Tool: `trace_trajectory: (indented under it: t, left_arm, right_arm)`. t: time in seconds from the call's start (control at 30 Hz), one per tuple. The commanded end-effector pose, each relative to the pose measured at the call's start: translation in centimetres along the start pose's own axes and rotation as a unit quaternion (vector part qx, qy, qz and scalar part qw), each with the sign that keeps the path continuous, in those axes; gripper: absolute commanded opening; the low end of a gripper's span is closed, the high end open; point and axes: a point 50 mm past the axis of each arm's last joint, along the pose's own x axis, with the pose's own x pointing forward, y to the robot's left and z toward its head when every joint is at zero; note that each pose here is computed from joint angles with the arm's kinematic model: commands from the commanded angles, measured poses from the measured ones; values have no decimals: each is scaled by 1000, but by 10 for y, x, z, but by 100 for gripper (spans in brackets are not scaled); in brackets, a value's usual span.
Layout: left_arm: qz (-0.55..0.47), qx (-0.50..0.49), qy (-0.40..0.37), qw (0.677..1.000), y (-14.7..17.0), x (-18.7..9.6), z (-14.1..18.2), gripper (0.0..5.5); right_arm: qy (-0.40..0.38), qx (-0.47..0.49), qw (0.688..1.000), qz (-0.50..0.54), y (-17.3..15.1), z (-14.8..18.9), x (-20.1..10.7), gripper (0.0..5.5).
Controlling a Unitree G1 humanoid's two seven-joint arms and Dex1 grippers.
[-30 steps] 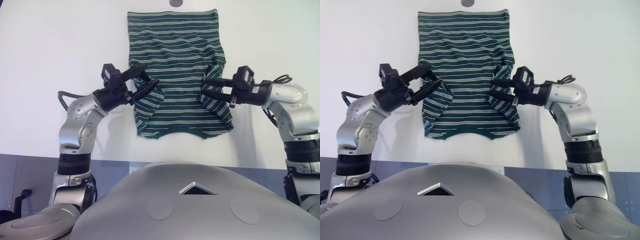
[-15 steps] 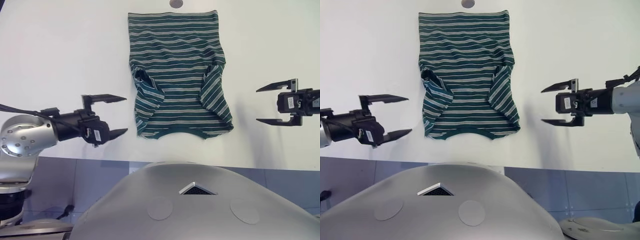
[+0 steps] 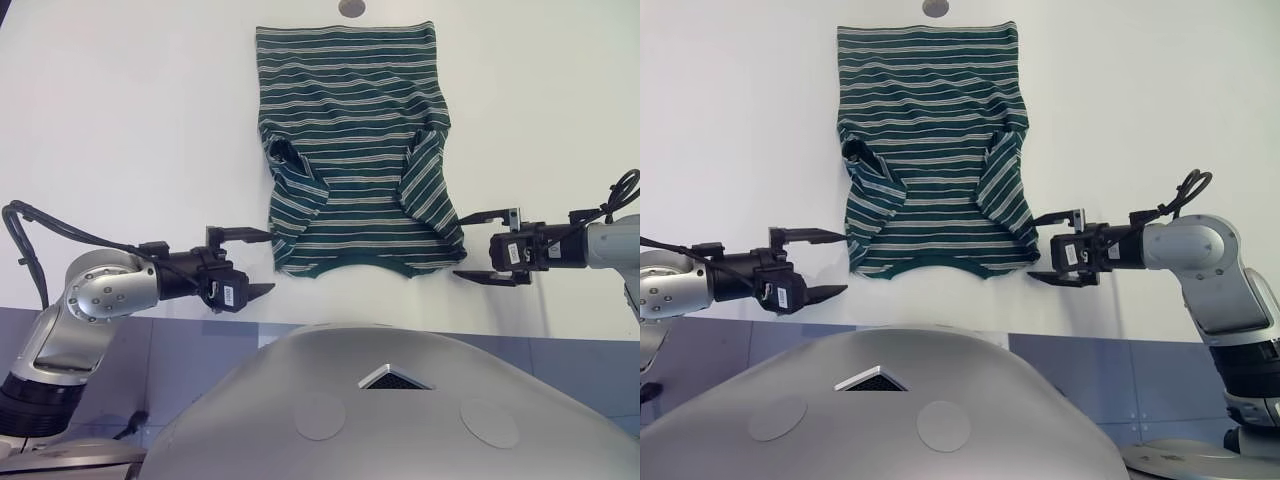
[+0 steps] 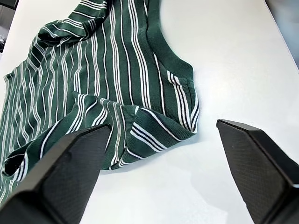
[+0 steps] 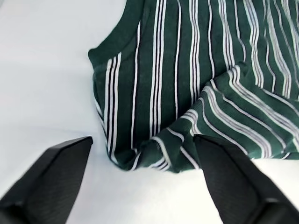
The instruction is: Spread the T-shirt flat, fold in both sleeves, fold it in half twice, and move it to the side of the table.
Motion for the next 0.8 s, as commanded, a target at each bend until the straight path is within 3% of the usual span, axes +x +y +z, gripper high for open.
trace_trajectory:
  t: [0.03, 0.27, 0.57, 0.7, 0.8]
  left_arm:
    - [16, 8, 8, 1000, 6, 4, -6, 346]
    - [8, 12, 3, 1000, 2, 14, -9, 233]
    - [-10, 14, 18, 1000, -12, 19, -14, 43]
    - [41, -16, -11, 999, 4, 6, -2, 1]
    - [69, -35, -14, 997, 12, -2, 6, 32]
  right_arm:
    - [16, -15, 1000, 0, -2, -3, 0, 325]
    - [2, -14, 1000, -2, -2, 0, 11, 198]
    - [9, -12, 1000, 7, -1, -3, 5, 6]
    - [17, -5, 1000, 13, 0, -8, -2, 4]
    - [29, 0, 999, 21, 1, -13, -9, 4]
